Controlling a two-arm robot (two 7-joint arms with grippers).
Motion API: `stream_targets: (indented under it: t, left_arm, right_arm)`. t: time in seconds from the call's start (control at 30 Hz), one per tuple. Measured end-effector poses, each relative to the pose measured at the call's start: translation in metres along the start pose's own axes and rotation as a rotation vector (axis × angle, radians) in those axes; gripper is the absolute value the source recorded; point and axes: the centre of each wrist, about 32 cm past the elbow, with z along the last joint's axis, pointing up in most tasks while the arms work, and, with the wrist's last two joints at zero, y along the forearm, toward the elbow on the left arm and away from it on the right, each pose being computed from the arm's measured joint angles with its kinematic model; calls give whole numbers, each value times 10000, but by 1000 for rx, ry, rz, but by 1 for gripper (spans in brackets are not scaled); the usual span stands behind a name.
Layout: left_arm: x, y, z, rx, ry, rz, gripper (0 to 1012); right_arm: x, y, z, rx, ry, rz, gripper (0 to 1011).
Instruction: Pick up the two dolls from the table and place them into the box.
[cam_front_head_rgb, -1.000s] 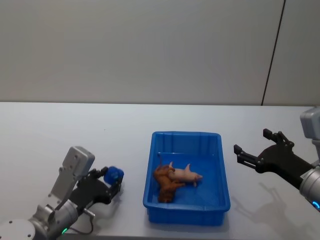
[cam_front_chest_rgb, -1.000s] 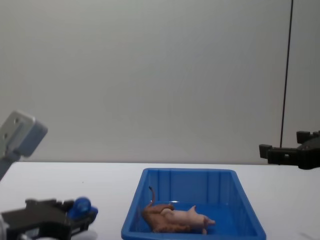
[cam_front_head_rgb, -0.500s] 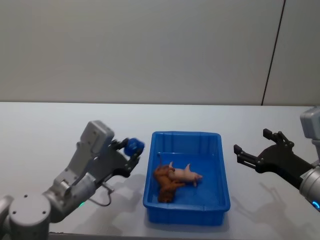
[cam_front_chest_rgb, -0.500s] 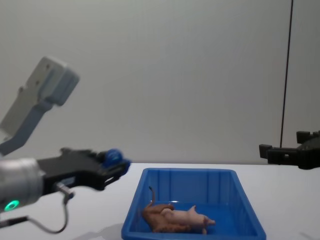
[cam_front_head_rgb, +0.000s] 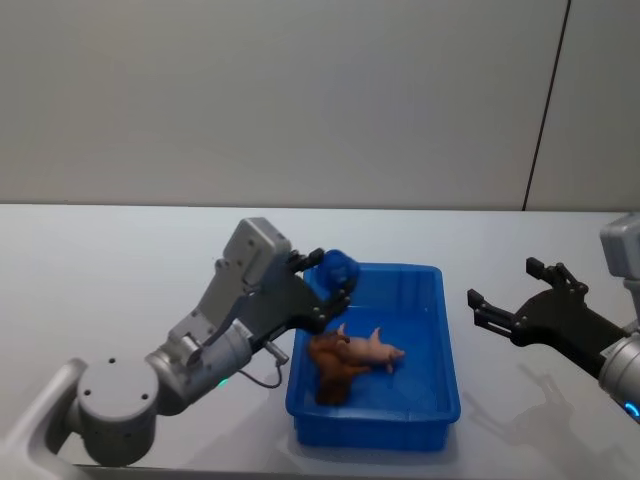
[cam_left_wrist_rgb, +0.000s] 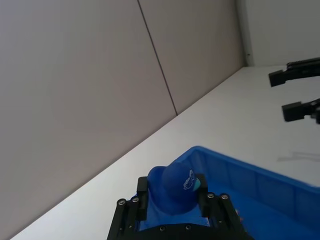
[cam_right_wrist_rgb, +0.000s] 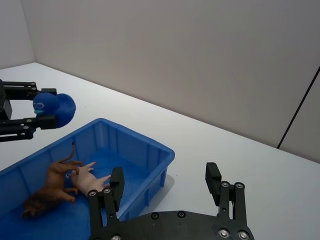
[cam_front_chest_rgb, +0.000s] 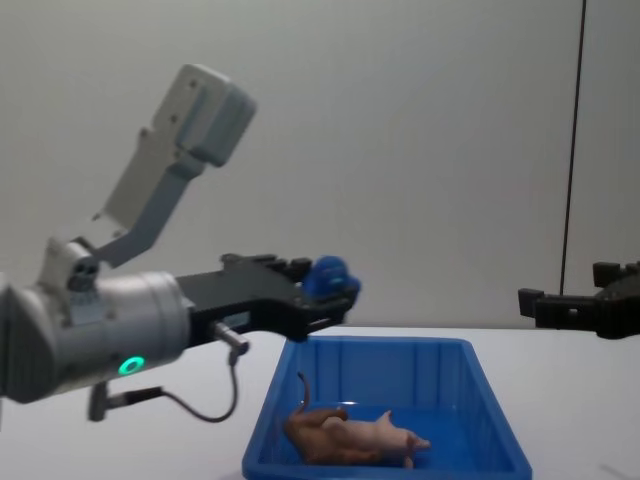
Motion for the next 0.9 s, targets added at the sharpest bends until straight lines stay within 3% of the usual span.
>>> stream_targets:
  t: [0.23, 0.5, 0.9]
  left_arm:
    - [-70, -114, 54, -29, -5, -32, 765]
    - [-124, -124, 111, -49, -18, -47, 990]
    - [-159, -24, 164, -69, -38, -39, 1001]
  right_arm:
    - [0, 0, 0, 0, 0, 0, 1001]
    - [0, 0, 0, 0, 0, 0, 1001]
    - [0, 0, 0, 0, 0, 0, 1001]
